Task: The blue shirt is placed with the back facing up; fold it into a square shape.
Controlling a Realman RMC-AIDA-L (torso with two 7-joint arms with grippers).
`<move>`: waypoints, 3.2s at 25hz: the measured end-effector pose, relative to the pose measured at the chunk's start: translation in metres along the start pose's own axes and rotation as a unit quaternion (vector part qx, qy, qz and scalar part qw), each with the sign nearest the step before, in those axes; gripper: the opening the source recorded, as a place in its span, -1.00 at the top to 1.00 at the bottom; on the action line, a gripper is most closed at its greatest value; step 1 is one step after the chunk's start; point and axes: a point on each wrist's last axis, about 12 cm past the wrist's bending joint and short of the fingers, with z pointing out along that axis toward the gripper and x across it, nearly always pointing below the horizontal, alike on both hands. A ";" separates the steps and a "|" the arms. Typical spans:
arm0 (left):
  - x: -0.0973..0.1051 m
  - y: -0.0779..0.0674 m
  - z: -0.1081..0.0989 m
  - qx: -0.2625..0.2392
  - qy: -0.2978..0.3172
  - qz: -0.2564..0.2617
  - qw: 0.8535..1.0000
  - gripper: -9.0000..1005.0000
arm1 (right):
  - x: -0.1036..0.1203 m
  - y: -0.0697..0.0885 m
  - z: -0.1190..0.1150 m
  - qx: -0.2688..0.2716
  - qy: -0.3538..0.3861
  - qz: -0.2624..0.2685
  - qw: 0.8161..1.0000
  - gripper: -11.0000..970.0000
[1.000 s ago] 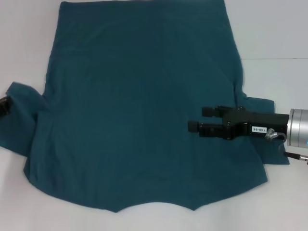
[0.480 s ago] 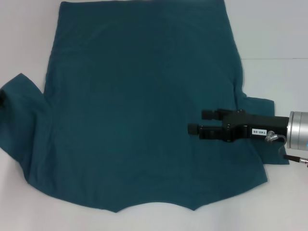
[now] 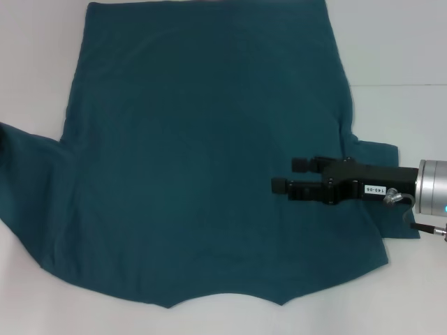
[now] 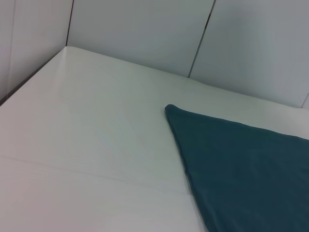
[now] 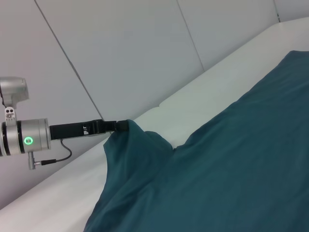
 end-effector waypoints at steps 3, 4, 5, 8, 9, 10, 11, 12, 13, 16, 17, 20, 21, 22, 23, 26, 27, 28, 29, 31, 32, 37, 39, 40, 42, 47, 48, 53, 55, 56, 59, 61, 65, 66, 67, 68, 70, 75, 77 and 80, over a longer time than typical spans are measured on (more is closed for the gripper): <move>0.002 -0.004 0.002 0.004 0.004 0.002 1.000 0.99 | 0.000 0.000 0.000 0.001 0.000 0.000 1.000 -0.86; 0.002 -0.005 0.002 0.006 0.005 0.002 1.000 0.99 | 0.000 0.000 0.000 0.001 0.000 0.000 1.000 -0.86; 0.003 -0.006 0.003 0.010 0.006 0.003 1.000 0.99 | 0.000 0.000 0.000 0.001 0.001 0.000 1.000 -0.86; 0.004 -0.012 0.004 0.027 0.011 0.005 1.000 0.99 | 0.000 0.000 0.000 0.002 0.001 -0.001 1.000 -0.86; 0.005 -0.016 0.004 0.038 0.014 0.007 0.999 0.99 | 0.000 0.000 0.000 0.002 0.001 -0.001 1.000 -0.86; 0.006 -0.019 0.004 0.049 0.017 0.009 0.999 0.99 | 0.000 0.000 0.000 0.002 0.001 -0.002 1.000 -0.86; 0.006 -0.022 0.005 0.060 0.019 0.011 0.998 0.99 | -0.001 0.000 0.000 0.002 0.001 -0.002 1.000 -0.86; 0.006 -0.025 0.005 0.070 0.020 0.012 0.997 0.99 | -0.001 -0.001 0.000 0.002 0.001 -0.003 1.000 -0.86; 0.006 -0.028 0.004 0.082 0.022 0.012 0.996 0.99 | -0.002 -0.001 0.000 0.002 0.001 -0.004 1.000 -0.86; 0.005 -0.036 0.003 0.117 0.022 0.010 0.993 0.99 | -0.002 0.000 0.000 0.001 0.001 -0.006 1.000 -0.86; 0.005 -0.038 0.002 0.126 0.022 0.009 0.992 0.99 | -0.002 -0.001 0.000 0.001 0.001 -0.006 1.000 -0.86; 0.005 -0.043 -0.001 0.155 0.025 0.006 0.988 0.98 | -0.002 -0.001 0.000 0.001 0.003 -0.006 1.000 -0.86; 0.005 -0.045 -0.002 0.163 0.026 0.005 0.986 0.98 | -0.002 -0.001 0.000 0.001 0.003 -0.005 1.000 -0.86; 0.006 -0.046 -0.002 0.167 0.027 0.004 0.986 0.98 | -0.002 -0.001 0.000 0.001 0.003 -0.005 1.000 -0.86; 0.006 -0.047 -0.002 0.170 0.028 0.003 0.985 0.98 | -0.002 -0.001 0.000 0.001 0.003 -0.005 1.000 -0.86; 0.008 -0.052 -0.001 0.177 0.030 -0.002 0.984 0.98 | -0.001 -0.001 0.000 0.002 0.004 -0.005 1.000 -0.86; 0.009 -0.053 0.000 0.178 0.030 -0.002 0.984 0.98 | -0.001 -0.001 0.000 0.002 0.004 -0.005 1.000 -0.86; 0.009 -0.054 0.000 0.180 0.030 -0.002 0.983 0.98 | -0.001 -0.001 0.000 0.002 0.004 -0.005 1.000 -0.86; 0.009 -0.055 0.000 0.183 0.030 -0.002 0.983 0.98 | -0.001 -0.001 0.000 0.002 0.004 -0.004 1.000 -0.86; 0.008 -0.057 -0.001 0.190 0.030 -0.003 0.981 0.98 | 0.000 -0.001 -0.001 0.002 0.004 -0.004 1.000 -0.86; 0.008 -0.058 0.000 0.193 0.030 -0.003 0.981 0.98 | 0.000 -0.001 -0.001 0.003 0.004 -0.003 1.000 -0.86; 0.011 -0.067 0.003 0.205 0.032 -0.007 0.978 0.99 | 0.001 -0.001 -0.002 0.003 0.005 -0.003 1.000 -0.86; 0.013 -0.070 0.004 0.210 0.033 -0.009 0.977 0.98 | 0.001 -0.001 -0.002 0.003 0.005 -0.003 1.000 -0.86; 0.014 -0.073 0.004 0.216 0.035 -0.009 0.976 0.98 | 0.001 -0.001 -0.002 0.003 0.005 -0.003 1.000 -0.86; 0.015 -0.077 0.003 0.228 0.037 -0.009 0.973 0.98 | 0.001 -0.001 -0.002 0.003 0.005 -0.003 1.000 -0.86; 0.020 -0.086 0.003 0.252 0.049 -0.005 0.967 0.98 | 0.001 -0.001 -0.003 0.005 0.004 -0.004 1.000 -0.86; 0.021 -0.086 0.003 0.252 0.051 -0.005 0.966 0.97 | 0.000 -0.001 -0.003 0.004 0.004 -0.004 1.000 -0.86; 0.025 -0.079 0.001 0.235 0.044 0.001 0.971 0.43 | -0.002 -0.001 -0.002 0.003 0.003 -0.007 1.000 -0.86; 0.026 -0.073 0.001 0.216 0.036 0.006 0.976 0.28 | -0.002 -0.001 -0.001 0.002 0.003 -0.005 1.000 -0.86; 0.027 -0.069 0.002 0.198 0.034 0.008 0.980 0.20 | -0.002 -0.001 -0.001 0.002 0.003 -0.004 1.000 -0.86; 0.031 -0.060 0.006 0.155 0.036 0.012 0.987 -0.08 | -0.003 -0.001 -0.001 0.003 0.003 -0.001 1.000 -0.86; 0.035 -0.056 0.010 0.130 0.041 0.016 0.991 -0.27 | -0.003 0.000 0.000 0.000 0.002 -0.001 1.000 -0.86; 0.039 -0.053 0.014 0.104 0.046 0.021 0.993 -0.53 | -0.003 0.000 0.001 -0.002 0.002 0.001 1.000 -0.86; 0.039 -0.052 0.014 0.101 0.048 0.022 0.993 -0.59 | -0.003 0.000 0.001 -0.002 0.001 0.002 1.000 -0.86; 0.040 -0.052 0.014 0.099 0.050 0.023 0.994 -0.65 | -0.003 0.000 0.001 -0.002 0.001 0.002 1.000 -0.86; 0.040 -0.052 0.014 0.099 0.051 0.024 0.993 -0.68 | -0.003 0.000 0.001 -0.002 0.001 0.002 1.000 -0.86; 0.041 -0.053 0.014 0.100 0.054 0.027 0.993 -0.73 | -0.004 0.000 0.001 -0.002 0.001 0.001 1.000 -0.86; 0.046 -0.054 0.014 0.103 0.064 0.031 0.992 -0.78 | -0.005 0.000 0.002 -0.002 0.002 -0.001 1.000 -0.86; 0.047 -0.053 0.014 0.098 0.066 0.031 0.992 -0.78 | -0.005 0.000 0.002 -0.001 0.002 -0.002 1.000 -0.86; 0.049 -0.052 0.015 0.091 0.069 0.031 0.993 -0.78 | -0.006 0.000 0.002 -0.001 0.003 -0.003 1.000 -0.86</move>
